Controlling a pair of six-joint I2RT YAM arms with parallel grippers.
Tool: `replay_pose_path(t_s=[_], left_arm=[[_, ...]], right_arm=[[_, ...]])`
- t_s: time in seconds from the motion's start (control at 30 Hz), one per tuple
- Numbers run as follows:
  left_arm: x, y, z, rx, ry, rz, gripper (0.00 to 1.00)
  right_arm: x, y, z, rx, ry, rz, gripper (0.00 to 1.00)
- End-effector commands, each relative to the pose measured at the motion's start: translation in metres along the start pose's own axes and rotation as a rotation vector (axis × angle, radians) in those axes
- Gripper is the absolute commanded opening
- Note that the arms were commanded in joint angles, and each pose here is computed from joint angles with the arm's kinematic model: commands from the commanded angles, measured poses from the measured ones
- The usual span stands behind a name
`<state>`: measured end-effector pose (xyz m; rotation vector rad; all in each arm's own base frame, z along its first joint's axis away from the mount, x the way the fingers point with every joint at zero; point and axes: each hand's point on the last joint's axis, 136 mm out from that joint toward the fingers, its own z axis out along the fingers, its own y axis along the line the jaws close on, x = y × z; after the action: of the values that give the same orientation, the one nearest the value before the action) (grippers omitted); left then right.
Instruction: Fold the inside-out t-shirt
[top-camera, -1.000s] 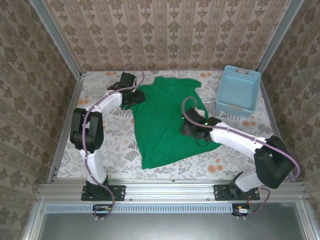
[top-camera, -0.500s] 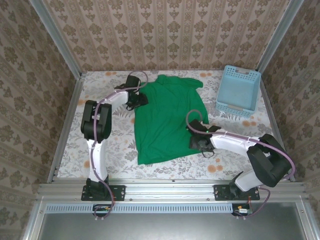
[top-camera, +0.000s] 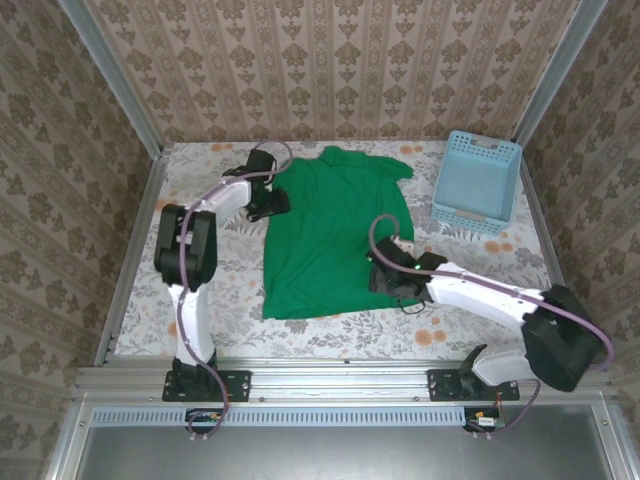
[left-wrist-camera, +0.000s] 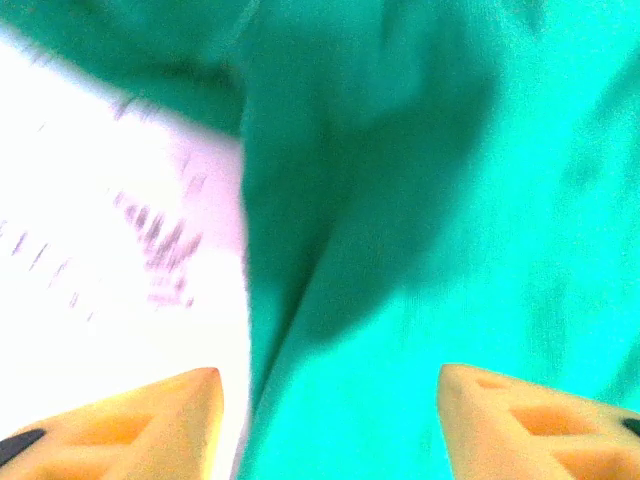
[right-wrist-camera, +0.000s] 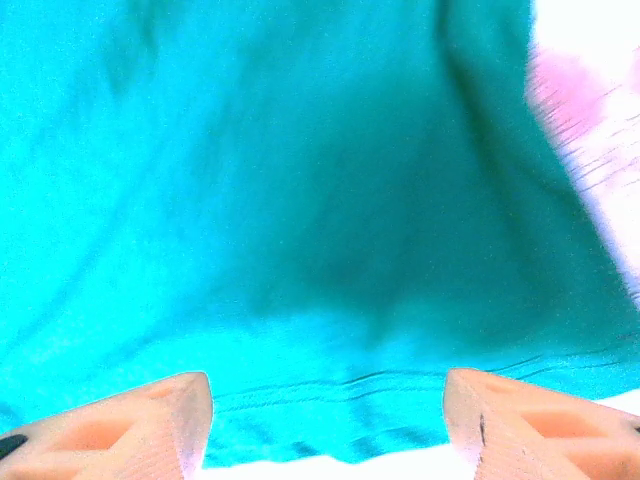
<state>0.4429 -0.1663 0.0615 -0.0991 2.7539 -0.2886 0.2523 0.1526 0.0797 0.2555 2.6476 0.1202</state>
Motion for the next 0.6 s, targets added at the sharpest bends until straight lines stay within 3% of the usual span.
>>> replay_pose_path(t_s=[0.0,0.23,0.4,0.57], left_arm=[[0.03,-0.018,-0.054,0.007,-0.073,0.095,0.64],[0.138,-0.03,-0.074,0.032,-0.065,0.179,0.65],[0.183,-0.028,-0.071,0.096,-0.084,0.183,0.67],[0.205,-0.04,-0.076,0.155,-0.115,0.24,0.69]], right_arm=[[-0.004,-0.023,-0.011,0.075,-0.018,-0.046,0.64],[0.024,-0.013,-0.005,0.023,0.029,-0.058,0.59],[0.04,0.005,0.01,0.002,0.066,-0.088,0.52],[0.044,0.019,0.02,-0.003,0.078,-0.111,0.48]])
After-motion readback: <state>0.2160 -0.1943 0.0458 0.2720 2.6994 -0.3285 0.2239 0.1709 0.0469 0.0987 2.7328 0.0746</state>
